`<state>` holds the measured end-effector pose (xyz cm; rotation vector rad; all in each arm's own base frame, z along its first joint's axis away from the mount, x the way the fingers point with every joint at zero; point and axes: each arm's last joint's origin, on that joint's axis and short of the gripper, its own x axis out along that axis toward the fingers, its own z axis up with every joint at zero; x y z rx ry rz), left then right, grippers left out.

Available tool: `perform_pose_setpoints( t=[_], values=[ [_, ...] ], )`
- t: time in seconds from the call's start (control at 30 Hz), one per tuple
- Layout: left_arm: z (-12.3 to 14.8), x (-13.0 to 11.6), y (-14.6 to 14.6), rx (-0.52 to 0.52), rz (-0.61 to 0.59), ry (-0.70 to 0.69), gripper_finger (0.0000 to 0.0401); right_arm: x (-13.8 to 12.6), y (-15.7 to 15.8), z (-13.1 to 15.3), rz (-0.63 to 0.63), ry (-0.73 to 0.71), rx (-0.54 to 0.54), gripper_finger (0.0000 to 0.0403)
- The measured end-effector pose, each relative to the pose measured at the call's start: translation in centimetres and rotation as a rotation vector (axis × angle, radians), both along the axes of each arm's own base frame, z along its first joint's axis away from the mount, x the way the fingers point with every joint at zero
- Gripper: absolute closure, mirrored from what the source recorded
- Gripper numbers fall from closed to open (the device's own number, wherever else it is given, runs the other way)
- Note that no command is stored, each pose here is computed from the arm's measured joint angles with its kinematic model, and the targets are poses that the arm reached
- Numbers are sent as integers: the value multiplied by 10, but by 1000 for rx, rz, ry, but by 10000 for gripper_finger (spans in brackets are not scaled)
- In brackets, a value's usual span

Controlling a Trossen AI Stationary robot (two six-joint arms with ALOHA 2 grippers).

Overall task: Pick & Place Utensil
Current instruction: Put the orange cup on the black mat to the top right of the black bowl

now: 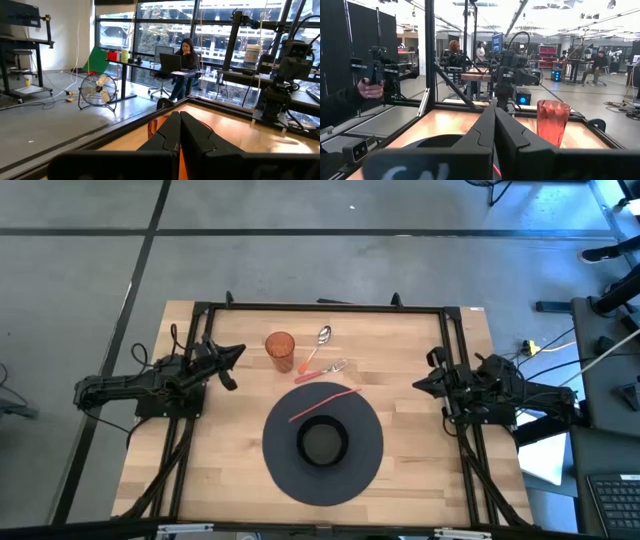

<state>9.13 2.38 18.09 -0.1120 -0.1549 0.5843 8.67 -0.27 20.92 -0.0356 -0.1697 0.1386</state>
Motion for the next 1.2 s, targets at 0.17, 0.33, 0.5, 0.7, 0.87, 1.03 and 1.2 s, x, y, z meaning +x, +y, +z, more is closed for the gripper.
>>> perform_pose_setpoints(
  t=[0.17, 0.33, 0.5, 0.7, 0.87, 1.03, 1.2],
  values=[
    [0, 0, 0, 0, 0, 0, 399, 0, 0, 0, 0, 0, -1, 398],
    [0, 0, 0, 0, -4, 3, 399, 0, 0, 0, -1, 4, -7, 398],
    [1, 0, 0, -16, 3, -22, 399, 0, 0, 0, -8, 0, -28, 396],
    [3, 0, 0, -12, -4, -41, 399, 1, -1, -5, -38, 56, -19, 392],
    [9, -2, 0, 2, 21, -105, 399, 1, -1, -7, -38, 70, -20, 391],
    [20, -5, 0, 40, 21, -206, 399, 1, -1, -7, -41, 69, -38, 391],
    [23, -7, 1, 54, 59, -228, 399, 1, -1, -8, -40, 79, -39, 391]
  ],
)
